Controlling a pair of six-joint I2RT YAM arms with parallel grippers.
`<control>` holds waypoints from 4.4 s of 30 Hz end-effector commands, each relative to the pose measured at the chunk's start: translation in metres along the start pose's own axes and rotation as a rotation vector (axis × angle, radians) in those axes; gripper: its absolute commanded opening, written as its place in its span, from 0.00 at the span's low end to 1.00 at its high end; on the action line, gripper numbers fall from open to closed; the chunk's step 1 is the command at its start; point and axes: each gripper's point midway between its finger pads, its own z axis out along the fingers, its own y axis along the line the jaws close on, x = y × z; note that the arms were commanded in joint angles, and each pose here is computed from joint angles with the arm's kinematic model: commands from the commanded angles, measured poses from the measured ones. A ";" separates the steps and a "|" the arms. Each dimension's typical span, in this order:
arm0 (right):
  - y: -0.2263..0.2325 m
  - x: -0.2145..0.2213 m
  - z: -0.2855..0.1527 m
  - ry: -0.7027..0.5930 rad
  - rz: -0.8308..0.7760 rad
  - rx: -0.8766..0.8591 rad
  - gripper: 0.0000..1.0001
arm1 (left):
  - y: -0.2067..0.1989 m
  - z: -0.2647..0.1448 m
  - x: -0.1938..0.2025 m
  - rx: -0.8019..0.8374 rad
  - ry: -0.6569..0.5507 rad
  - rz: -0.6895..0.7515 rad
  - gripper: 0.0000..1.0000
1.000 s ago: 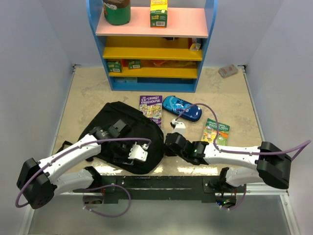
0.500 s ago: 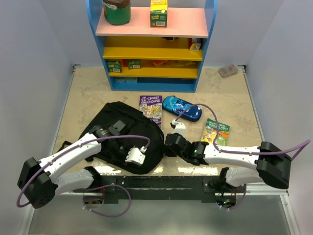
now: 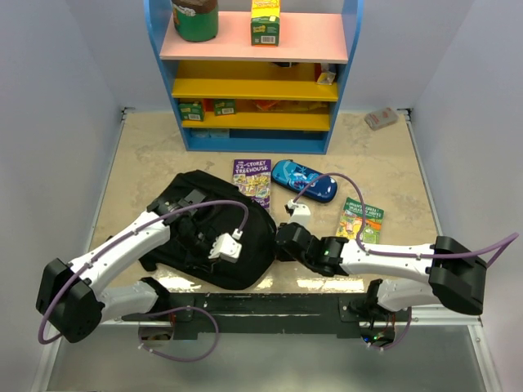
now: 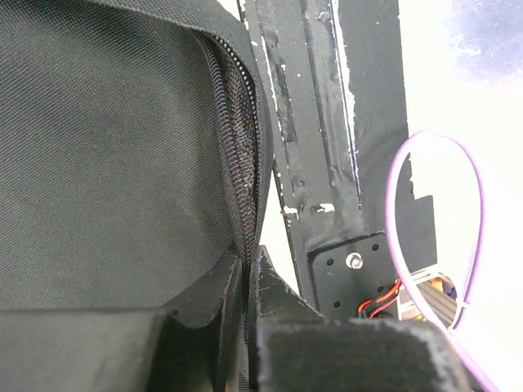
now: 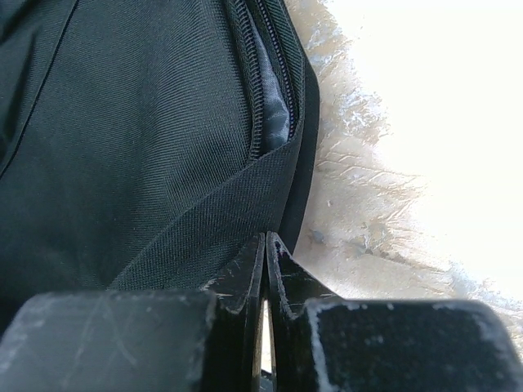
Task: Pack the student bag
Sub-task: Unzip the student bag at the center of the board.
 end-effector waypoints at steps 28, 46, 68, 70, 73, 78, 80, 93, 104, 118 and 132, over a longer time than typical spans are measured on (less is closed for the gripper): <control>0.005 -0.009 -0.007 -0.049 0.001 0.018 0.00 | 0.019 0.006 -0.009 -0.097 -0.056 0.034 0.81; 0.007 -0.008 -0.010 -0.049 0.003 0.014 0.00 | 0.055 0.007 -0.007 -0.288 0.016 0.033 0.78; 0.012 -0.014 -0.014 -0.067 0.004 0.006 0.00 | 0.043 0.039 0.007 -0.226 0.061 -0.032 0.00; 0.013 -0.015 -0.016 -0.069 0.001 0.006 0.00 | 0.069 0.029 0.011 -0.369 0.106 -0.059 0.00; 0.012 -0.016 -0.016 -0.072 -0.001 0.006 0.00 | 0.110 -0.005 0.023 -0.643 0.175 -0.144 0.00; 0.011 -0.014 -0.013 -0.073 -0.010 0.009 0.00 | 0.143 -0.074 0.012 -0.845 0.027 -0.250 0.00; 0.010 -0.011 -0.010 -0.069 -0.020 0.014 0.00 | 0.142 -0.092 -0.002 -0.844 -0.058 -0.237 0.00; 0.101 -0.114 -0.065 -0.359 -0.009 -0.196 0.00 | 0.116 -0.133 -0.046 -0.970 -0.358 -0.201 0.00; 0.122 -0.062 0.005 -0.294 -0.117 -0.213 0.00 | 0.109 -0.163 -0.029 -1.190 -0.459 -0.349 0.00; 0.085 -0.006 0.024 -0.176 -0.124 -0.177 0.20 | 0.122 -0.231 -0.013 -1.532 -0.597 -0.655 0.00; 0.044 -0.076 -0.059 -0.372 0.001 -0.158 0.76 | 0.104 -0.371 -0.069 -1.834 -0.769 -0.508 0.00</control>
